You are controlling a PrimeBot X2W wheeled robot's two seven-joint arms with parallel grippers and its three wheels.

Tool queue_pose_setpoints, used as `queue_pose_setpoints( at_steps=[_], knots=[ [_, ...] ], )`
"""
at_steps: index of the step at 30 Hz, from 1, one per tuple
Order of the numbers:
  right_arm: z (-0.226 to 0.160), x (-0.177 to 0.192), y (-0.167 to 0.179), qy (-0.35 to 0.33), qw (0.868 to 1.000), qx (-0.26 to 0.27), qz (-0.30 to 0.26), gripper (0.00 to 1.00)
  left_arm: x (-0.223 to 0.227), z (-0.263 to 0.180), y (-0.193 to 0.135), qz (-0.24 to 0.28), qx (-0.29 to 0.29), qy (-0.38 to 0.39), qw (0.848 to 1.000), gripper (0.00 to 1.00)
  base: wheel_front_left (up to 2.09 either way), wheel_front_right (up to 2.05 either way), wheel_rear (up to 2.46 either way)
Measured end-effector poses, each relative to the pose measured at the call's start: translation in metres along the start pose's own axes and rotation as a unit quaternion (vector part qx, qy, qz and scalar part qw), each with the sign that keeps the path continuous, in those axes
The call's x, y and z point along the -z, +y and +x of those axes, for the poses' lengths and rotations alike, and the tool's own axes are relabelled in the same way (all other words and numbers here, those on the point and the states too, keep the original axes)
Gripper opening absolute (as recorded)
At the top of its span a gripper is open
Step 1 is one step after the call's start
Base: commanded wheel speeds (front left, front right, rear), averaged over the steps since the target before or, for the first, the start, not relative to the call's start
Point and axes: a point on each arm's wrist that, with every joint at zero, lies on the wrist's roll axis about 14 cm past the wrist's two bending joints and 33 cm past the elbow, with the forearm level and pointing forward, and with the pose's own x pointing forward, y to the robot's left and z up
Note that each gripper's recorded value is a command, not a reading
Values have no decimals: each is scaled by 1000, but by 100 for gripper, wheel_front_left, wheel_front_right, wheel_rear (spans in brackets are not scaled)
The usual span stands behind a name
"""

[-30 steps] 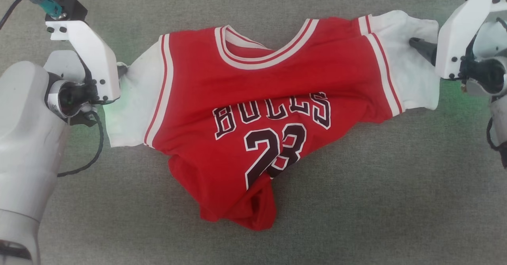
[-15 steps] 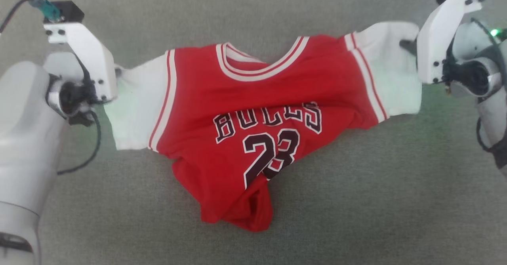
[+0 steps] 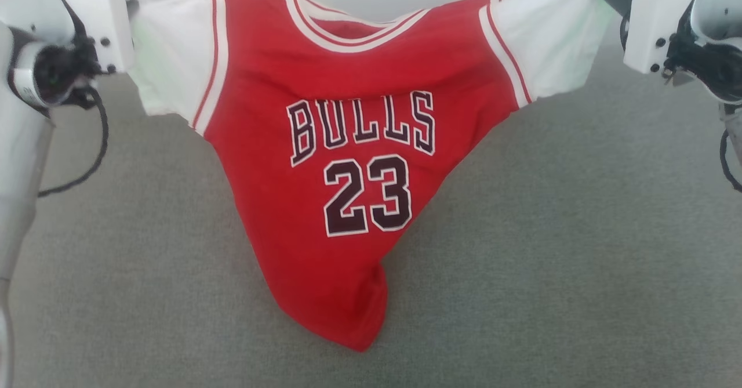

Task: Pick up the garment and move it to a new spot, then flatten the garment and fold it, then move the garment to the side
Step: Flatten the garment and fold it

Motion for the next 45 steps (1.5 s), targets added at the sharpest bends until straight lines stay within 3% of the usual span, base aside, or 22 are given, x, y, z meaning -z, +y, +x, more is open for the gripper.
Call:
queue_pose_setpoints(
  at_steps=[7,15,24,30,35,41,43,45],
  knots=[
    [-49,-62,9,-88,995,10,-46,0,-70,-56,-16,21,11,-96,995,0,0,0,0],
    [-81,-92,7,-129,989,21,-65,0,-106,-92,-28,35,19,-149,988,0,0,0,0],
    [-76,-105,-9,-161,982,44,-84,0,-114,-78,-38,40,37,-175,983,0,0,0,0],
    [-46,-119,-34,-215,967,80,-108,0,-136,-45,-46,44,47,-231,971,0,0,0,0],
    [-14,-132,-54,-264,948,110,-141,0,-162,-15,-53,67,53,-302,949,0,0,0,0],
    [15,-150,-77,-337,909,144,-199,0,-196,10,-55,92,42,-415,904,0,0,0,0],
    [23,-150,-81,-340,902,153,-217,0,-205,9,-57,103,39,-458,882,0,0,0,0],
    [35,-144,-81,-334,901,154,-230,0,-205,13,-55,109,34,-478,871,0,0,0,0]
  ],
)
